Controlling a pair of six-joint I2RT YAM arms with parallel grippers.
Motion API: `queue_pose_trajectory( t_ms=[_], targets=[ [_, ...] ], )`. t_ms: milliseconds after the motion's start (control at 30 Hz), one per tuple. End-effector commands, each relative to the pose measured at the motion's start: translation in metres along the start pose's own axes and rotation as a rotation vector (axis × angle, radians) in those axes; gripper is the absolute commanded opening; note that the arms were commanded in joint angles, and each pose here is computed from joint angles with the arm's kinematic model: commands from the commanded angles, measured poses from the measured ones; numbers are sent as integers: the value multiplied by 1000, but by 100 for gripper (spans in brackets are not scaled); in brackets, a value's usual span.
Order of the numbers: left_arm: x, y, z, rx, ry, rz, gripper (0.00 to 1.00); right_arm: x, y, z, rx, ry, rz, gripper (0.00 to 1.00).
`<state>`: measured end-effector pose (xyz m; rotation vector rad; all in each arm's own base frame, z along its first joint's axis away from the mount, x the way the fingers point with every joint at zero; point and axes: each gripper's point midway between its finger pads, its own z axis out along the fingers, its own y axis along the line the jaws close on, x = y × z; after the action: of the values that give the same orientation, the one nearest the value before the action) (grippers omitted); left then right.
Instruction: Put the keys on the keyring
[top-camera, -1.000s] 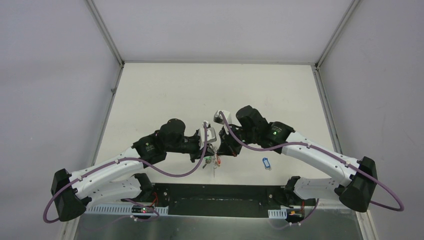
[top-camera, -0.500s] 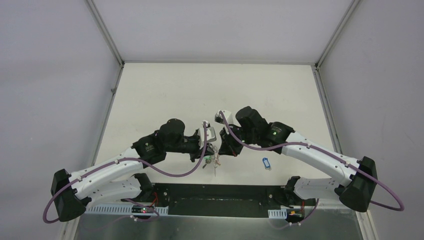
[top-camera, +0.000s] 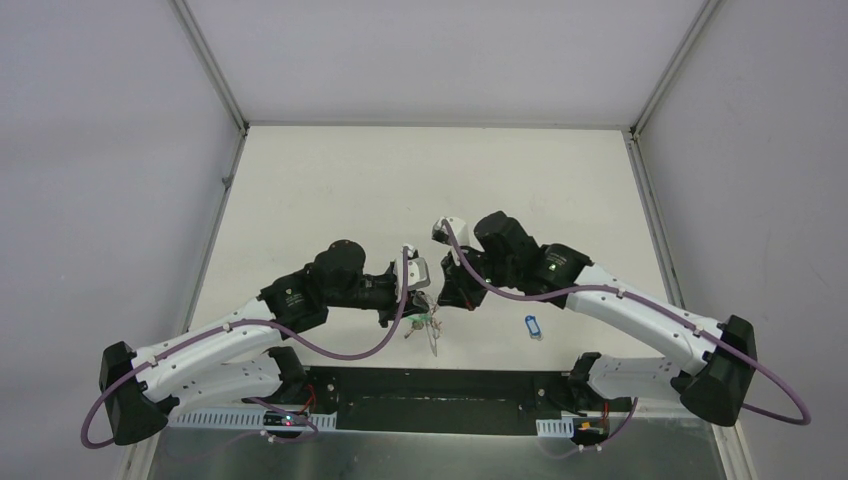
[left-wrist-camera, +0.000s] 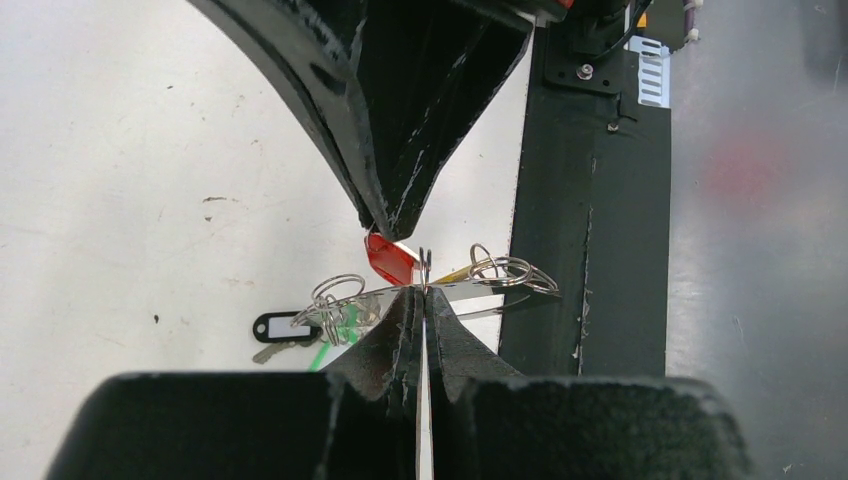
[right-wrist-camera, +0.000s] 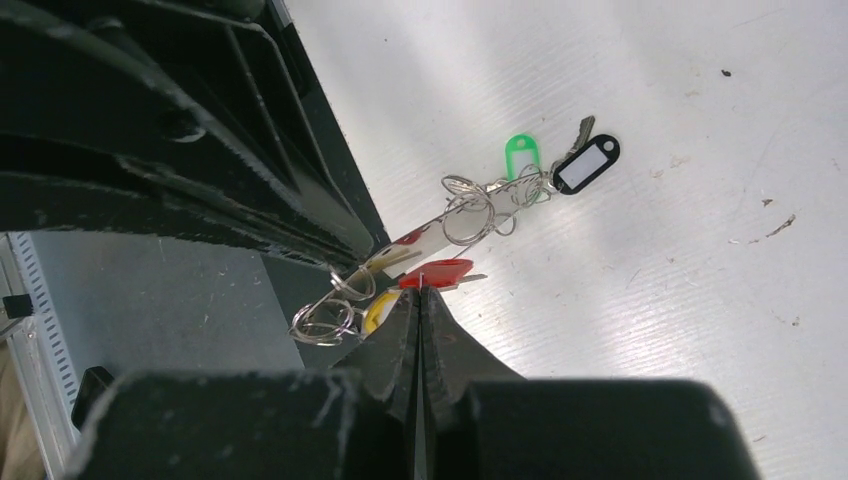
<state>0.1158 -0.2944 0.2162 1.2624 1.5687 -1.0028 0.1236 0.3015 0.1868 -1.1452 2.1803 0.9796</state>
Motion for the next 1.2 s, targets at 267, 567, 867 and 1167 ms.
queue_pose_trajectory(
  t_ms=[267, 567, 867, 1167],
  targets=[
    [-19, 2, -2, -19, -66, 22, 0, -14, 35, -35, -129, -82, -88, 0],
    [-18, 1, -1, -14, -63, 14, 0, -24, 46, -26, -189, -89, -85, 0],
    [-17, 0, -1, -14, -62, 15, 0, -32, 35, -12, -133, -122, -49, 0],
    [-16, -1, 0, -15, -63, 14, 0, -39, 33, -7, -127, -172, -18, 0]
  ],
)
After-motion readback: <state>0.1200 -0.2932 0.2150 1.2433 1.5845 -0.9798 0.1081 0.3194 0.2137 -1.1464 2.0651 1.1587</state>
